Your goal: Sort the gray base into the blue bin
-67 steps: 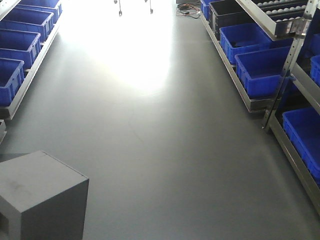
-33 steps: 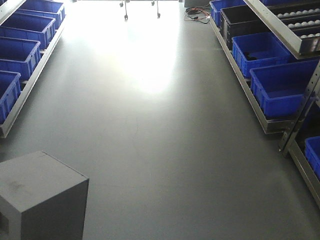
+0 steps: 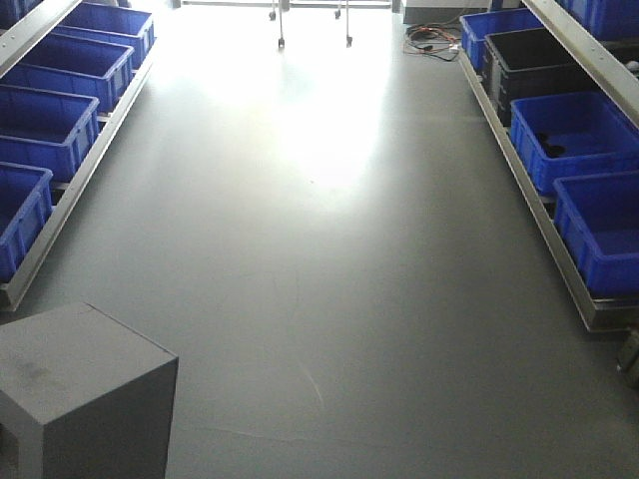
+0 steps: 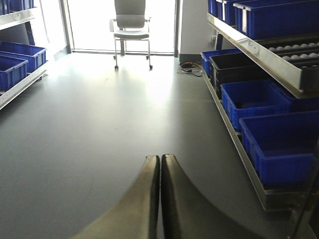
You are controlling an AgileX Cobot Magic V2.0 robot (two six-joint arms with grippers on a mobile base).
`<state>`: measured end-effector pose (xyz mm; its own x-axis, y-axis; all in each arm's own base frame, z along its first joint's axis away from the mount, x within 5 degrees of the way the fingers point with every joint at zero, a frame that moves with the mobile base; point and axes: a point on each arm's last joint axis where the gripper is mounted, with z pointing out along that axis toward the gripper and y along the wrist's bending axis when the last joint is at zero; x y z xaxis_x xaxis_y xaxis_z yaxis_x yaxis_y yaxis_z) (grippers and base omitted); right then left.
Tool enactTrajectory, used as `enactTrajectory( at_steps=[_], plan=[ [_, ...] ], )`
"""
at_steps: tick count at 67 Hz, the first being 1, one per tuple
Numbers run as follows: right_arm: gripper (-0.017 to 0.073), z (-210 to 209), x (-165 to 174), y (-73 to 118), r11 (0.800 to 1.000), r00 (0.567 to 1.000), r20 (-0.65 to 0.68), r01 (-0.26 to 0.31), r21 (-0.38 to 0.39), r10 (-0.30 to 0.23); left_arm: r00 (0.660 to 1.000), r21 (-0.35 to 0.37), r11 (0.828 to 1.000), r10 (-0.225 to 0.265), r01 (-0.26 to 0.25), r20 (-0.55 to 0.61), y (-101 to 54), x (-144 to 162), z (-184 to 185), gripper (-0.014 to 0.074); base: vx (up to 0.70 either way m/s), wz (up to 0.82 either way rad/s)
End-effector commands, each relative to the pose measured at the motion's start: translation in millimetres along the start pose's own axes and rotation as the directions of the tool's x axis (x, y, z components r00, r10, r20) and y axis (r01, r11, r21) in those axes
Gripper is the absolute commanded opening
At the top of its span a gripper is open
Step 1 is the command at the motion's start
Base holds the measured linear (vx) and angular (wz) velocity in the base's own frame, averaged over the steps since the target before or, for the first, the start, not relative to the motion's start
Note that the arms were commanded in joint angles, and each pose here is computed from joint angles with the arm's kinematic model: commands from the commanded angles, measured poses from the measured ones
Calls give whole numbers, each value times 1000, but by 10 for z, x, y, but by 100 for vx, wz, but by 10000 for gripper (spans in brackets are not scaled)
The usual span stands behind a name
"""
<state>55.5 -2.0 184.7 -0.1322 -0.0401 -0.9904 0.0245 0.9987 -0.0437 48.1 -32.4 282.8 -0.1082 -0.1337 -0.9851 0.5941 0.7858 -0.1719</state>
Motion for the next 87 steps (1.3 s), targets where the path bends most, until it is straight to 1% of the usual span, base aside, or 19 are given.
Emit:
enactTrajectory(
  at_steps=[1, 20, 52, 87],
  plan=[
    [-5, -4, -60, -3, 1000, 997, 80, 20, 7, -20, 995, 60, 998, -9, 3, 100, -65, -171, -12, -7, 41, 26],
    [-5, -4, -60, -3, 1000, 997, 80, 20, 7, -20, 995, 60, 998, -9, 3, 100, -65, -171, -12, -7, 40, 51],
    [-5, -4, -60, -3, 1000, 997, 80, 20, 7, -20, 995, 60, 998, -9, 3, 100, -65, -171, -12, -7, 32, 80],
    [-5, -5, -63, -3, 1000, 996, 84, 20, 7, -20, 995, 60, 998, -9, 3, 100, -65, -171, -12, -7, 25, 83]
  ],
)
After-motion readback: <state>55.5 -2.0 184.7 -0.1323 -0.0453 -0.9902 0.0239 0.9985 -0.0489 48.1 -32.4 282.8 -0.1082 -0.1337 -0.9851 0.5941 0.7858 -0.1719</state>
